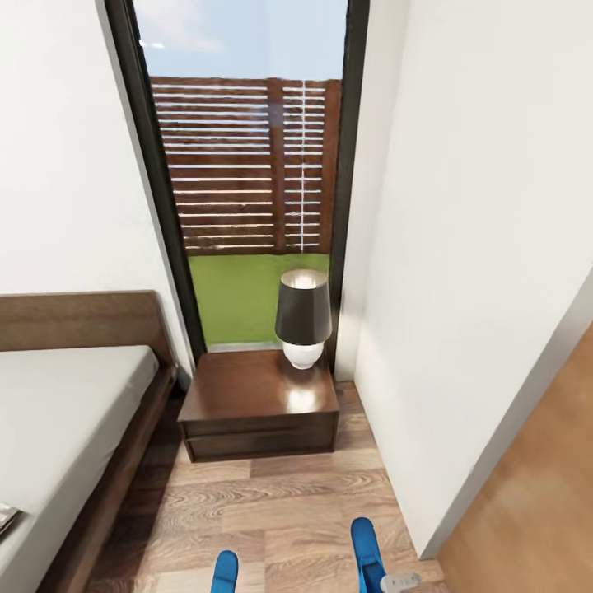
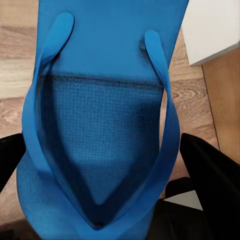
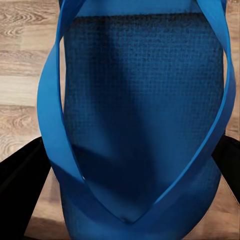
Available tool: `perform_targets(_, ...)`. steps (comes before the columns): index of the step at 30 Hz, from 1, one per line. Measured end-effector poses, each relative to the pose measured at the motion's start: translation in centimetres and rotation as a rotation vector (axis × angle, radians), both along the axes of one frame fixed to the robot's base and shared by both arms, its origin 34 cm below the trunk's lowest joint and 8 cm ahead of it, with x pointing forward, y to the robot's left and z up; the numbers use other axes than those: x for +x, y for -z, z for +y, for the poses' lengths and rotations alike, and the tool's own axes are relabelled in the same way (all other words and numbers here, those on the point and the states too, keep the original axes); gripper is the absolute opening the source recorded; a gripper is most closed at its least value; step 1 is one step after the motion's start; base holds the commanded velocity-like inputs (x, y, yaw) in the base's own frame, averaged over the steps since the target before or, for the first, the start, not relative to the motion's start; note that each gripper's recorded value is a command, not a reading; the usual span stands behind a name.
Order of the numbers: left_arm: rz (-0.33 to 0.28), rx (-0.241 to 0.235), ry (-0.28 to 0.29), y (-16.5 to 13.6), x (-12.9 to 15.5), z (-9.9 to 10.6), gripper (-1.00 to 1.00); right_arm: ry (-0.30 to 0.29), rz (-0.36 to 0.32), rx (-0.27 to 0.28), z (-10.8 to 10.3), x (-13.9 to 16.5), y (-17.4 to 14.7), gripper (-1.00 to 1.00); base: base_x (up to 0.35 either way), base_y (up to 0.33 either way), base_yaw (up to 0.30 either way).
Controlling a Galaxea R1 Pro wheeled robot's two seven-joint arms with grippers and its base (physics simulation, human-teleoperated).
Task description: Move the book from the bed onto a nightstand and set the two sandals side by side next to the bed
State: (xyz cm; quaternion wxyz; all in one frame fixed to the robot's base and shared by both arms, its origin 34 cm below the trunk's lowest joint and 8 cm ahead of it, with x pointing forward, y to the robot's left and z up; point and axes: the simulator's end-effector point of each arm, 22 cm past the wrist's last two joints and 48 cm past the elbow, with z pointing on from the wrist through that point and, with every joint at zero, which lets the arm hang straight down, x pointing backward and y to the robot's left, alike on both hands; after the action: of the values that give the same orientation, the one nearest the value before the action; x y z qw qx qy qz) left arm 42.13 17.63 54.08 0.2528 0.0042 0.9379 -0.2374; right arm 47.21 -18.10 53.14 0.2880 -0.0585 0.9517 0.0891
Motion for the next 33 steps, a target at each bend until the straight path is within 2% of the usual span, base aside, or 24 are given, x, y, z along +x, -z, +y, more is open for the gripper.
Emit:
perform_targets(23,0.000,0.000,0.000,0.00,0.00,0.00,-1.00,0.000,0.000,0.000,0.00,-0.01,0.00,-1.00,0.311,0.000,0.000)
perform_targets(33,0.000,-0.001,0.000,0.01,0.02,-0.01,-1.00,0.000,0.000,0.000,0.00,0.01,0.02,-1.00,0.082,0.000,0.000)
